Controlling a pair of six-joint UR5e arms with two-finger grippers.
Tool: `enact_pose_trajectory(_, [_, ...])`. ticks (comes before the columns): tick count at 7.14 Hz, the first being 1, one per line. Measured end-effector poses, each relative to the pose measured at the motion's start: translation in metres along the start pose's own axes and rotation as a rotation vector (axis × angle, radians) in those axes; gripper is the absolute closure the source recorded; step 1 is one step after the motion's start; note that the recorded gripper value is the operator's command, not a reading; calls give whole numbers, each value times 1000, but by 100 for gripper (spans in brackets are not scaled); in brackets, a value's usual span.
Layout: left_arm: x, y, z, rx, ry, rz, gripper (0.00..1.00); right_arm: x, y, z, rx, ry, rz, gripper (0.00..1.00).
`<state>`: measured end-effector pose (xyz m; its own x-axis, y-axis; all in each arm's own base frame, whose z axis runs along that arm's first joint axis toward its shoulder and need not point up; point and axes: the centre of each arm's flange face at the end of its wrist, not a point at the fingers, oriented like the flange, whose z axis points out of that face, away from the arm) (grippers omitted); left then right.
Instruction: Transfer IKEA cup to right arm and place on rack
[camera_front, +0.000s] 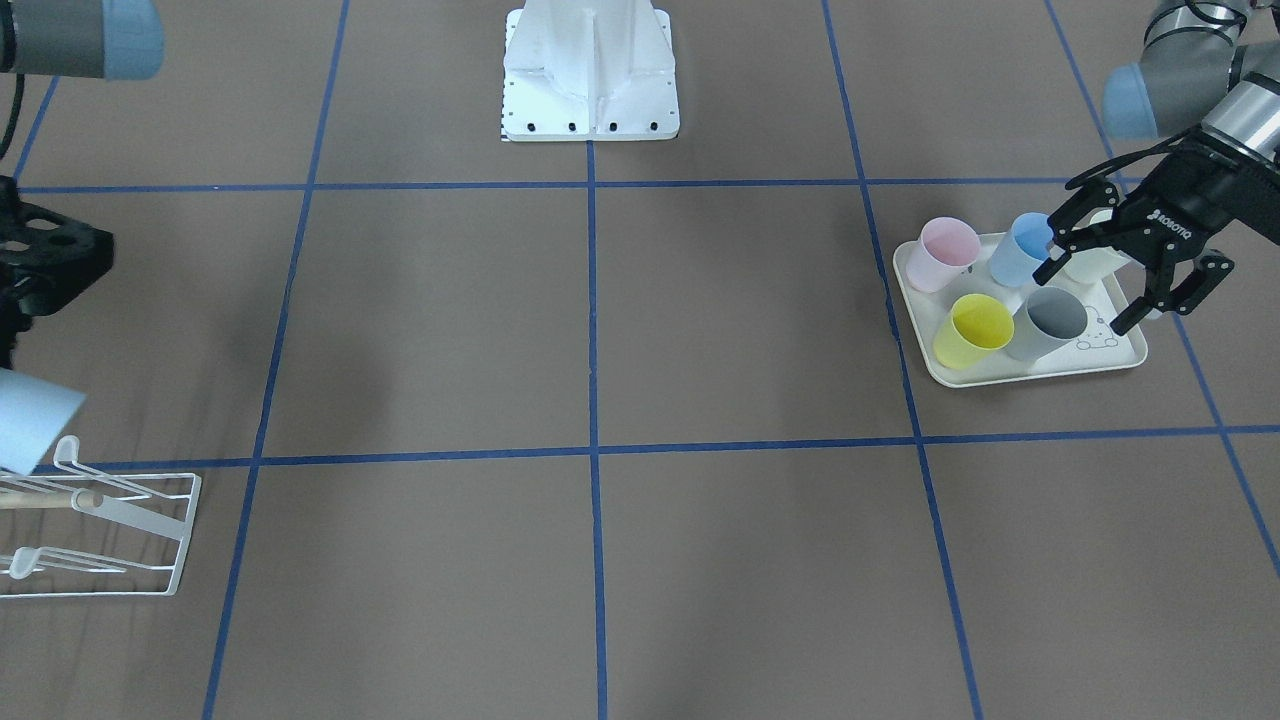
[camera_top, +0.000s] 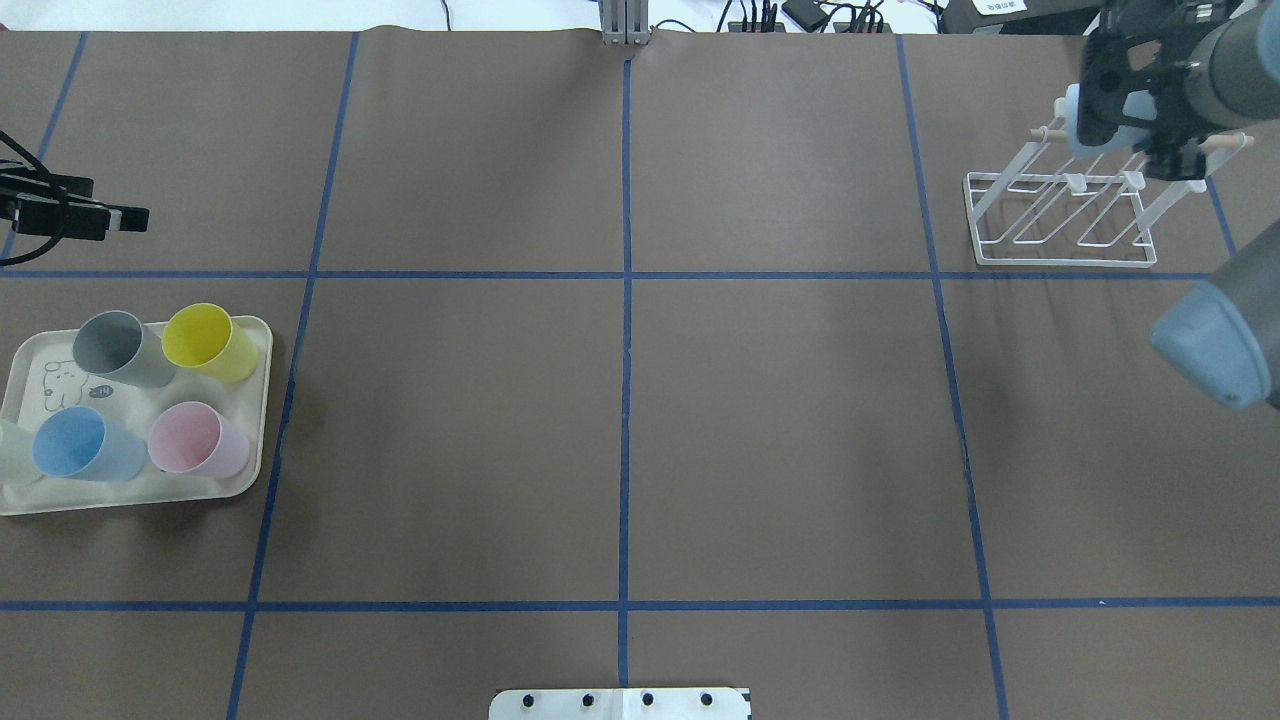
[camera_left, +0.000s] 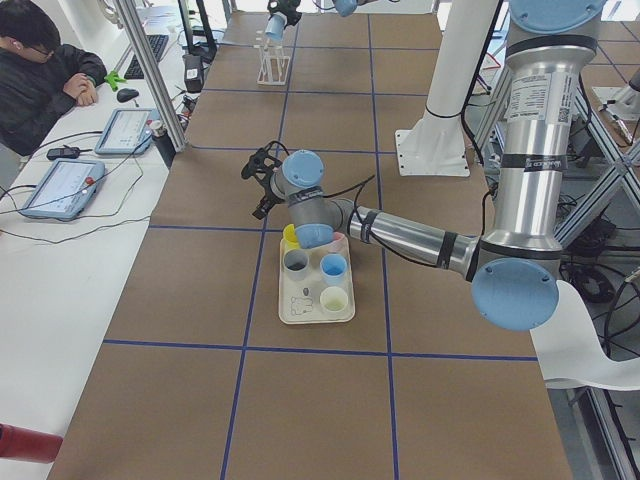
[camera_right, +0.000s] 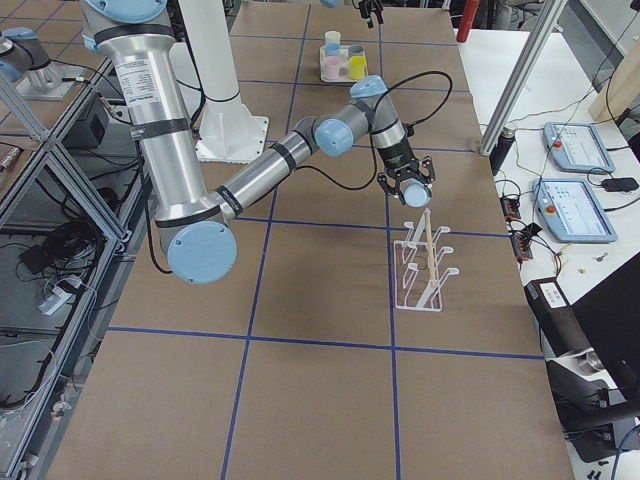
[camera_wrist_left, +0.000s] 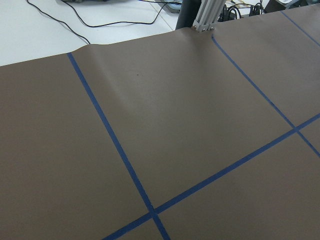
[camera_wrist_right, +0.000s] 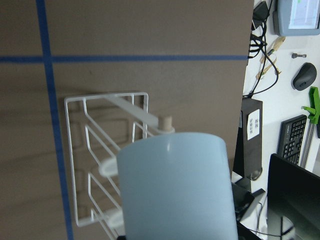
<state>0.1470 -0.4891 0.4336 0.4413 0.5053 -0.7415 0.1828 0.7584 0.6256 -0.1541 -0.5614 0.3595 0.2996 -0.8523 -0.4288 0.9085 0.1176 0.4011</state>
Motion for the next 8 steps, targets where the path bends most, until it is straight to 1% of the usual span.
enact_pose_trajectory(1, [0, 1, -1, 0, 0, -1, 0, 26, 16, 10, -61, 14, -92, 100])
enact_pose_trajectory(2, [-1, 2, -1, -1, 0, -2, 0, 53, 18, 22, -100, 18, -168, 100])
enact_pose_trajectory(3, [0, 3, -1, -1, 1, -3, 0, 72, 14, 32, -123, 13, -236, 100])
enact_pose_trajectory(4, [0, 3, -1, 0, 1, -5, 0, 77, 16, 42, -148, 4, -273, 100])
enact_pose_trajectory(6, [1, 3, -1, -1, 3, -9, 0, 69, 27, 65, -197, -27, -300, 100])
enact_pose_trajectory(8, [1, 3, 0, -2, 3, -10, 0, 57, 23, 88, -218, -62, -312, 100])
